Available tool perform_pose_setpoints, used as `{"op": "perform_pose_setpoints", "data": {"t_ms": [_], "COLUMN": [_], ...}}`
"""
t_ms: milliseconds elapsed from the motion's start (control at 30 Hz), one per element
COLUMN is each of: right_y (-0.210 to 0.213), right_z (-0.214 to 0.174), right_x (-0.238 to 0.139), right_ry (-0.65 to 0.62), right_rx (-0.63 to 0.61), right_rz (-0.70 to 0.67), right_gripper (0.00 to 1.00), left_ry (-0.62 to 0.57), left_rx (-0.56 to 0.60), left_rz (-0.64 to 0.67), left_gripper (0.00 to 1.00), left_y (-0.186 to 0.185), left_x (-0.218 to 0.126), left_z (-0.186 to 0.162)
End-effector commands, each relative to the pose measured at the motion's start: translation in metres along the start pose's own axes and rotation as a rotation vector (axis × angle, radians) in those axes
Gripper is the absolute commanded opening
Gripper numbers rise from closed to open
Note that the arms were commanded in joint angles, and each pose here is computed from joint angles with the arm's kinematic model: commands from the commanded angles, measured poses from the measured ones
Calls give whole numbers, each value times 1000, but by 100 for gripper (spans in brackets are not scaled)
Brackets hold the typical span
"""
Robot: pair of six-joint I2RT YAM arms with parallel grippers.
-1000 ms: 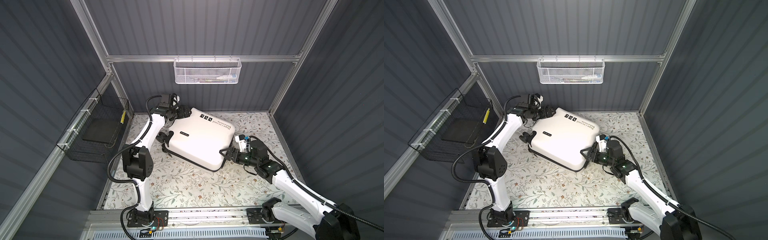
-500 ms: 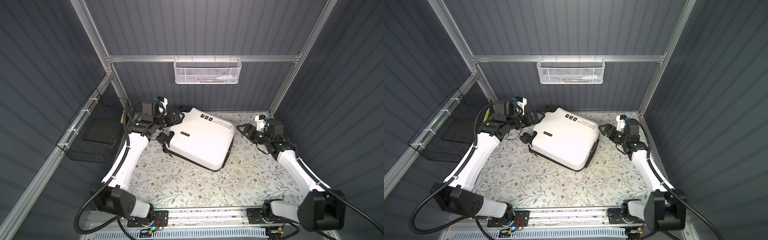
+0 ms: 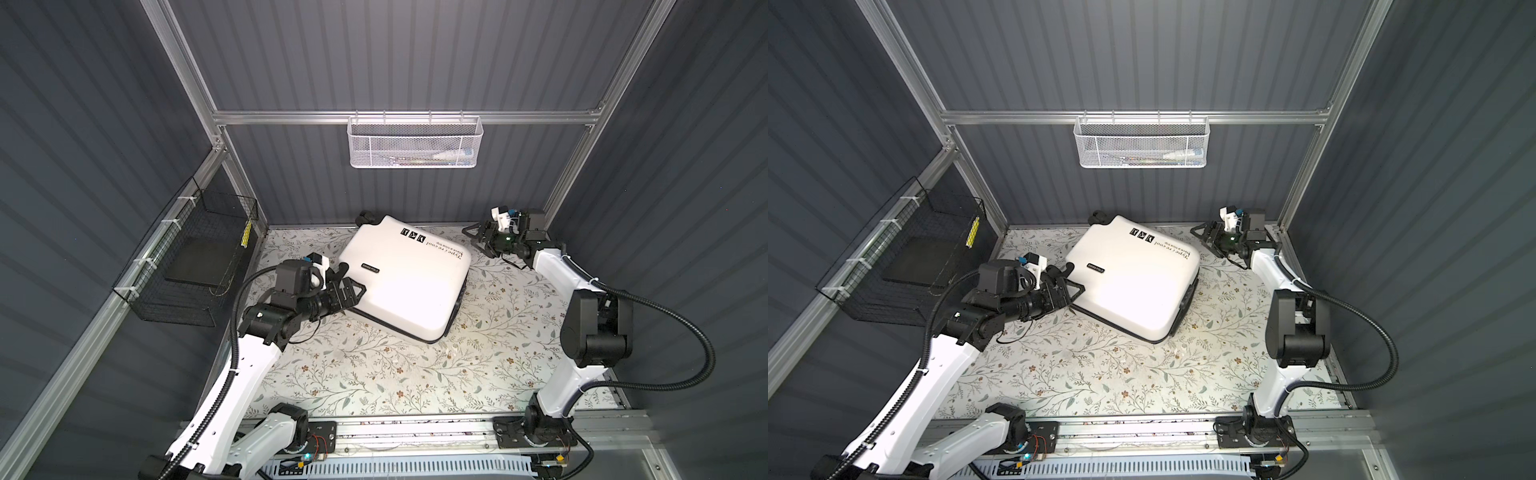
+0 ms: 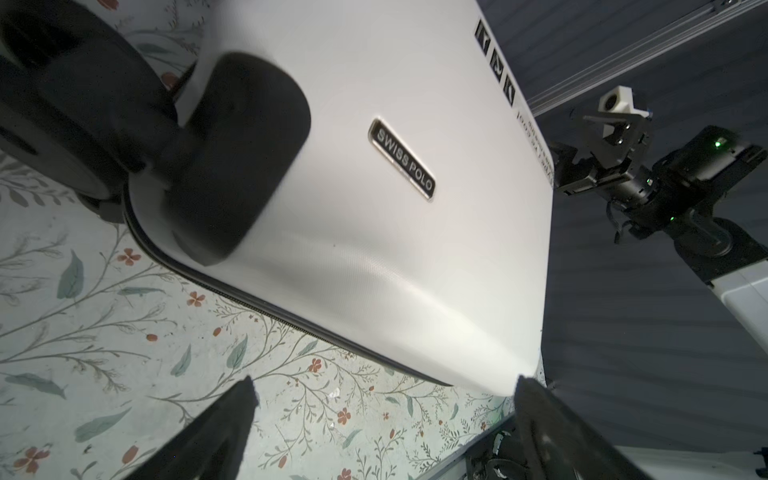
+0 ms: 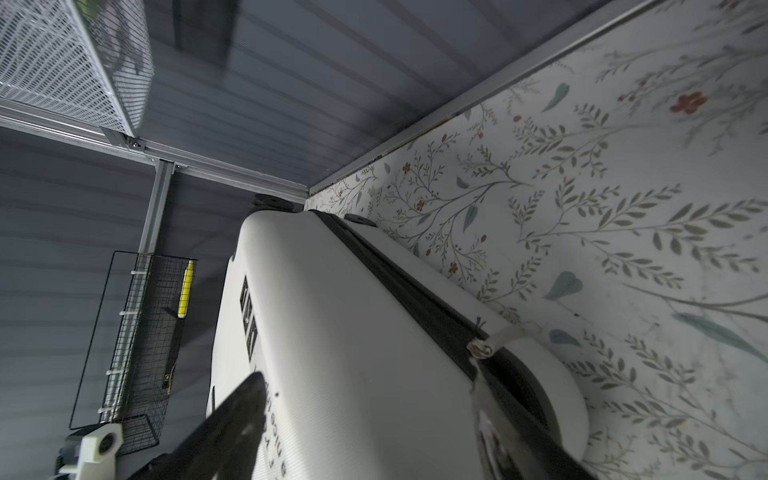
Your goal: Pack the luggage
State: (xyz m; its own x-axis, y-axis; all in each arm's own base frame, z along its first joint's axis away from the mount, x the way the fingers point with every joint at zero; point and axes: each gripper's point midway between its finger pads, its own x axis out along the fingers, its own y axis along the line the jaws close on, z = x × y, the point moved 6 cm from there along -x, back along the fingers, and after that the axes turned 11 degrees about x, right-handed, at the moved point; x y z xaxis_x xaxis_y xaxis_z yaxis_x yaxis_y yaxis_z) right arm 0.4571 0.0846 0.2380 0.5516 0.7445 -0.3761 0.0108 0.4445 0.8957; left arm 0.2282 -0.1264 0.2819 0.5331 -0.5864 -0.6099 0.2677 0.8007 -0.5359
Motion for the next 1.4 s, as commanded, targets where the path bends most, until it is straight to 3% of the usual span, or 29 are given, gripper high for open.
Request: {"op": "perform_pose_setpoints", "data": {"t_ms": [0, 467, 833, 1000, 1200, 1367], "right_y": [14, 6, -26, -43, -45, -32], "right_z": [-13, -71, -154, -183, -186, -178], "right_x": [0, -8, -25, -39, -59, -86], "right_ry": [69, 154, 177, 137, 26, -99], "right_rx": [-17, -22, 16, 37, 24, -34], "right_rz": [92, 167, 134, 79, -23, -119], "right_gripper": [76, 71, 68, 72, 78, 80], "left_ry": [26, -22, -19, -34, -30, -55], "left_rx": [-23, 93, 178, 198, 216, 243], "left_rz": [-28, -40, -90, -130, -144, -90], "left_gripper": [100, 100, 100, 100, 100, 100], "left_y": [2, -1, -14, -23, -25, -20], "left_x": [18, 58, 97, 121, 150, 132], "left_z": [-5, 40, 89, 122, 151, 164]}}
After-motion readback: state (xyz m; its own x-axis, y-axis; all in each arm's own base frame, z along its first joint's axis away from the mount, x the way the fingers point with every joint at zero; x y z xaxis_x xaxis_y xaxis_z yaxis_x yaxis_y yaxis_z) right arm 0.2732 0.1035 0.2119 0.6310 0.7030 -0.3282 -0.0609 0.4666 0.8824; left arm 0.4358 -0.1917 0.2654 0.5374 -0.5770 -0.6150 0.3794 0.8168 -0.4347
